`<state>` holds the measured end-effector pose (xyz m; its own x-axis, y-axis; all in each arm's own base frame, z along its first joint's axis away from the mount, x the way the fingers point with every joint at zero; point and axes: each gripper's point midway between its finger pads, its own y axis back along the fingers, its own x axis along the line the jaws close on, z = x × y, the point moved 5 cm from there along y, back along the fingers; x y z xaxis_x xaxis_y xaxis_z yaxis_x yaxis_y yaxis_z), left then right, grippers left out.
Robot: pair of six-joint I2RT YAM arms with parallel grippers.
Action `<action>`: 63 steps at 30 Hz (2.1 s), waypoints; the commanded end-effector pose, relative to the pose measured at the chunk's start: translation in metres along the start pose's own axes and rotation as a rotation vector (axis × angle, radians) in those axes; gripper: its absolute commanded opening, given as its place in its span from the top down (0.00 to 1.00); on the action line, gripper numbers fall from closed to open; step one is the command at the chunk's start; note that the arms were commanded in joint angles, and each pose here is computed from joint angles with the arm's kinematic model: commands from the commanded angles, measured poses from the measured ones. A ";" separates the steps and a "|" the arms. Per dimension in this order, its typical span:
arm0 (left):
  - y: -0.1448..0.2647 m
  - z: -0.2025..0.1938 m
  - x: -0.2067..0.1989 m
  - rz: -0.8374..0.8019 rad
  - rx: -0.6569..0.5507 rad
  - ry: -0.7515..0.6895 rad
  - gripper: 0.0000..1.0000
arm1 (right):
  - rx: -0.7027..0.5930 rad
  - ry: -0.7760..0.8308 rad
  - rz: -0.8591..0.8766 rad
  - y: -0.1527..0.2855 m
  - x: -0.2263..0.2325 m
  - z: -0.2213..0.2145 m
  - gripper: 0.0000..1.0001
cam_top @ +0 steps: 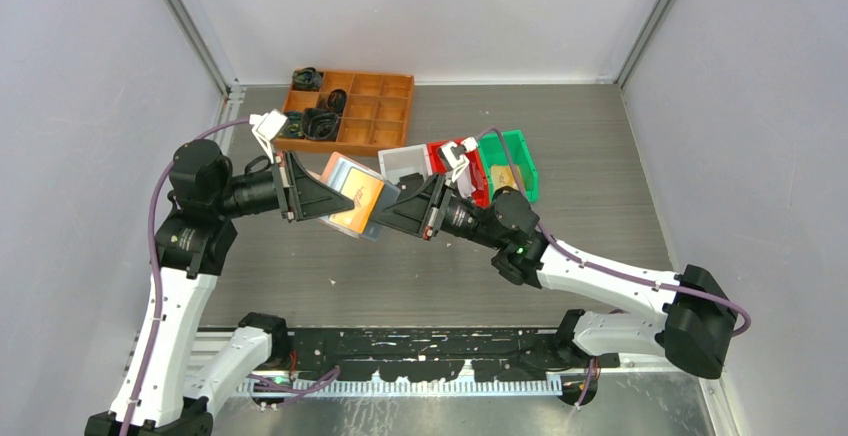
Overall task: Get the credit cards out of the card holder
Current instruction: Remove the credit card from the card holder.
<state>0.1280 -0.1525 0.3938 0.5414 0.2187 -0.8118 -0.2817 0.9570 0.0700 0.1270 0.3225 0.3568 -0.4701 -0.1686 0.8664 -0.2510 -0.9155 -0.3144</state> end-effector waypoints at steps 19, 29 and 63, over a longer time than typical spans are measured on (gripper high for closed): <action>0.011 -0.008 -0.038 -0.120 0.046 -0.087 0.58 | -0.060 -0.001 0.062 -0.009 0.020 0.020 0.99; 0.010 -0.005 -0.035 -0.114 0.033 -0.080 0.71 | -0.056 -0.005 0.034 0.003 0.007 0.012 0.99; 0.009 -0.001 -0.025 -0.061 -0.002 -0.135 1.00 | -0.069 -0.018 0.156 0.012 0.035 0.006 0.93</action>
<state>0.1233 -0.1507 0.3963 0.5481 0.2169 -0.8078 -0.2863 0.9561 0.0624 0.1232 0.3212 0.3585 -0.4274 -0.2548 0.8674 -0.2492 -0.8891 -0.3840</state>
